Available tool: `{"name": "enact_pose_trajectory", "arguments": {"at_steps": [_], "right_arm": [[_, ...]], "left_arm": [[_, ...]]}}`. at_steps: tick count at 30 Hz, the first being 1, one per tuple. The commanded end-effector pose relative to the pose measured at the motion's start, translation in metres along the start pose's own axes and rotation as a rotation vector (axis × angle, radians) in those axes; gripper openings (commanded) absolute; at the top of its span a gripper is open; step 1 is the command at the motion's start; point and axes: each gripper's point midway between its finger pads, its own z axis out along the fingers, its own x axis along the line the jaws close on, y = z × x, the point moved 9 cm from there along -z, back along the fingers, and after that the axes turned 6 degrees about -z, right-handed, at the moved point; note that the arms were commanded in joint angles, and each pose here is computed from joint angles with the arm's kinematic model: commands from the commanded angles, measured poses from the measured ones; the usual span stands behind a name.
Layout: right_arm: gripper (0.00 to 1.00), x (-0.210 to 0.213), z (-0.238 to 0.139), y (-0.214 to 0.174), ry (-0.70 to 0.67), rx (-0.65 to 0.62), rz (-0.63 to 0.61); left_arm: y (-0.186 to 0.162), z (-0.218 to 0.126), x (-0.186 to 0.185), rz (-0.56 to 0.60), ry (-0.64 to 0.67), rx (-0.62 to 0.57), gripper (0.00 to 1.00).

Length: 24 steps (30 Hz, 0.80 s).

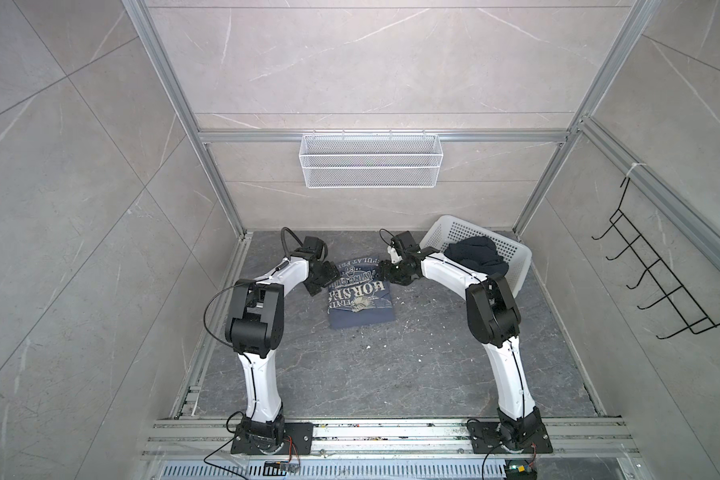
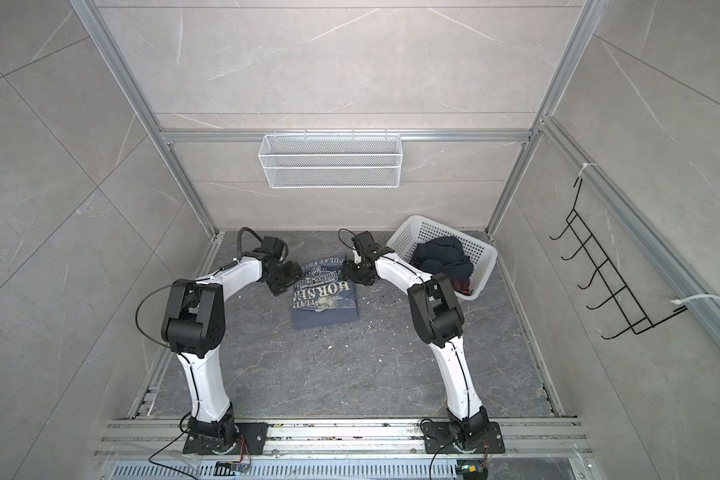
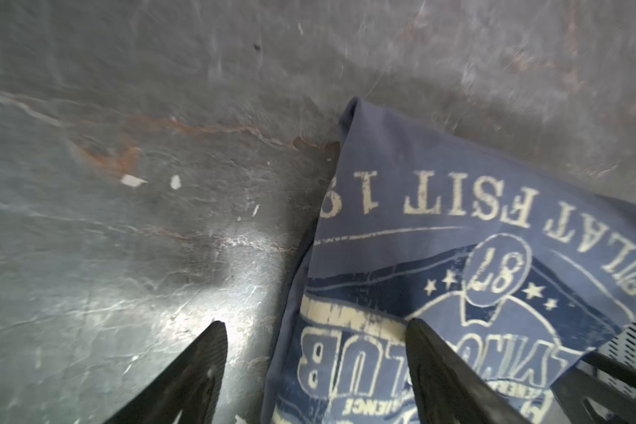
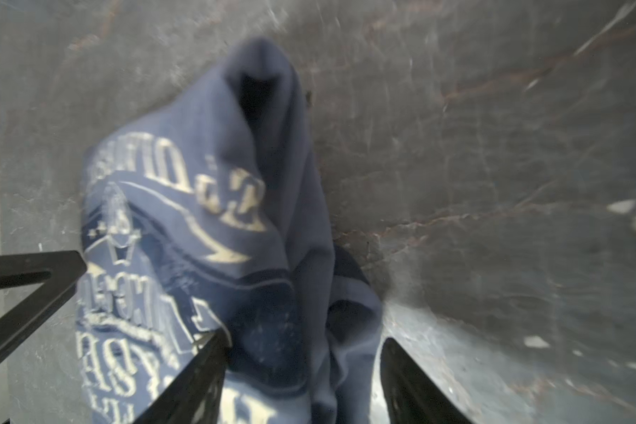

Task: Fold and stack the tank tops
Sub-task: 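Press the folded tank top flat with both grippers near the basket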

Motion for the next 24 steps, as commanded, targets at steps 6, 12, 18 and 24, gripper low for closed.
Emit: {"name": "enact_pose_trajectory", "arguments": {"at_steps": [6,12,18,24], "right_arm": [[0.43,-0.027,0.021,-0.019,-0.027,0.04,0.139],[0.21,-0.029,0.034,-0.033,0.058,0.057,0.189],[0.16,-0.012,0.044,-0.048,0.075,0.029,0.255],[0.14,0.025,0.06,-0.063,0.056,-0.03,0.361]], "left_arm": [[-0.003,0.017,-0.007,0.031,-0.029,0.038,0.7],[-0.001,0.018,-0.008,0.039,-0.028,0.026,0.66],[0.023,-0.016,-0.006,0.043,0.043,-0.062,0.79],[0.031,-0.102,0.022,-0.045,0.213,-0.246,0.91]]}}
